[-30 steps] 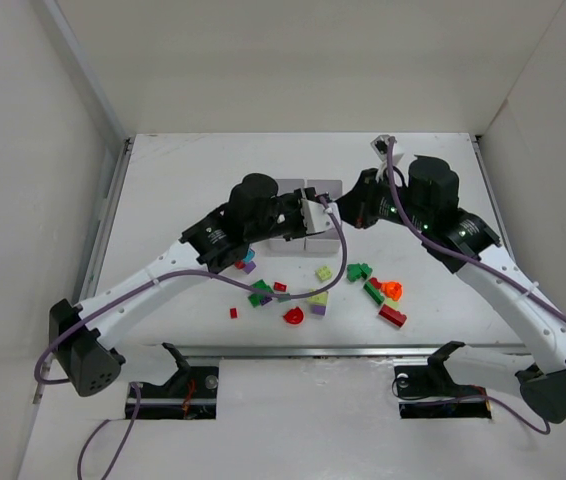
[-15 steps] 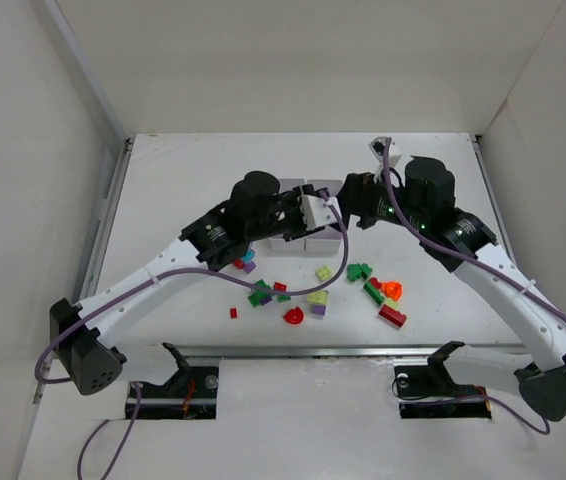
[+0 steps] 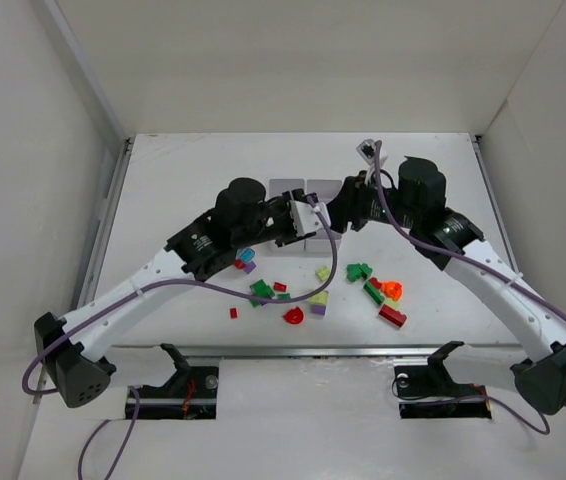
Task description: Sort the legos into containers by color
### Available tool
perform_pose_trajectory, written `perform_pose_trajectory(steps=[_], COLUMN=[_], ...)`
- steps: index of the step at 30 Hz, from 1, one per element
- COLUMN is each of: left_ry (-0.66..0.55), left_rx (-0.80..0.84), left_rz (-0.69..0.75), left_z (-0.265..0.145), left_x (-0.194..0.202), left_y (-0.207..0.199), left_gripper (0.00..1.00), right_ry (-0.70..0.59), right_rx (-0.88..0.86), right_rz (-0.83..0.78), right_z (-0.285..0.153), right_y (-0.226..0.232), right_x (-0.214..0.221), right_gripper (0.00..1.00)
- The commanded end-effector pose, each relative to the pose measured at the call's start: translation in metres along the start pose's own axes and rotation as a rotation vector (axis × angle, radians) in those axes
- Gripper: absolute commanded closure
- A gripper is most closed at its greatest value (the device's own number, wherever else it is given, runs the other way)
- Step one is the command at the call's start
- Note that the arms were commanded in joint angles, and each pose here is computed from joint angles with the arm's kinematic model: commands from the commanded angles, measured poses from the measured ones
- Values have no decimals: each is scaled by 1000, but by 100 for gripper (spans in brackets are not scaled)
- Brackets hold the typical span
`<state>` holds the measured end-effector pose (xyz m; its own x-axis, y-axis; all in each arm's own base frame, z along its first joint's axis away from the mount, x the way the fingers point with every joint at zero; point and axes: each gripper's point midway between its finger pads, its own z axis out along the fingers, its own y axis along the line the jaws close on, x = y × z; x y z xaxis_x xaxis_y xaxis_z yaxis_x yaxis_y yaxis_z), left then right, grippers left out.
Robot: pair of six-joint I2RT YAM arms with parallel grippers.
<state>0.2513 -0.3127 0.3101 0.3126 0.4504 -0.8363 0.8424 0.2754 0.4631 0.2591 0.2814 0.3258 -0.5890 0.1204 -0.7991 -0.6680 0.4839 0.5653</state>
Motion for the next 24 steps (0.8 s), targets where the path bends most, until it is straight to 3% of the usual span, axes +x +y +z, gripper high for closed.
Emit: perform_pose_trajectory(steps=[1, 3, 4, 8, 14, 24], left_ry=[-145, -138, -145, -109, 39, 159], left_rx=[-51, -47, -52, -29, -57, -67], left_rz=[39, 47, 50, 48, -55, -190], left_z=[-16, -15, -18, -15, -13, -8], left_x=[-38, -34, -37, -26, 28, 68], left_y=[11, 10, 10, 5, 28, 31], left_gripper=[100, 100, 100, 100, 100, 100], right_ry=[-1, 3, -8, -22, -71, -71], right_rx=[-65, -73, -70, -56, 27, 224], right_rz=[-35, -35, -39, -38, -18, 70], right_z=[2, 2, 1, -5, -15, 1], right_y=[6, 7, 5, 1, -20, -81], right_x=[-4, -3, -6, -7, -13, -14], right_gripper=[46, 55, 67, 99, 100, 100])
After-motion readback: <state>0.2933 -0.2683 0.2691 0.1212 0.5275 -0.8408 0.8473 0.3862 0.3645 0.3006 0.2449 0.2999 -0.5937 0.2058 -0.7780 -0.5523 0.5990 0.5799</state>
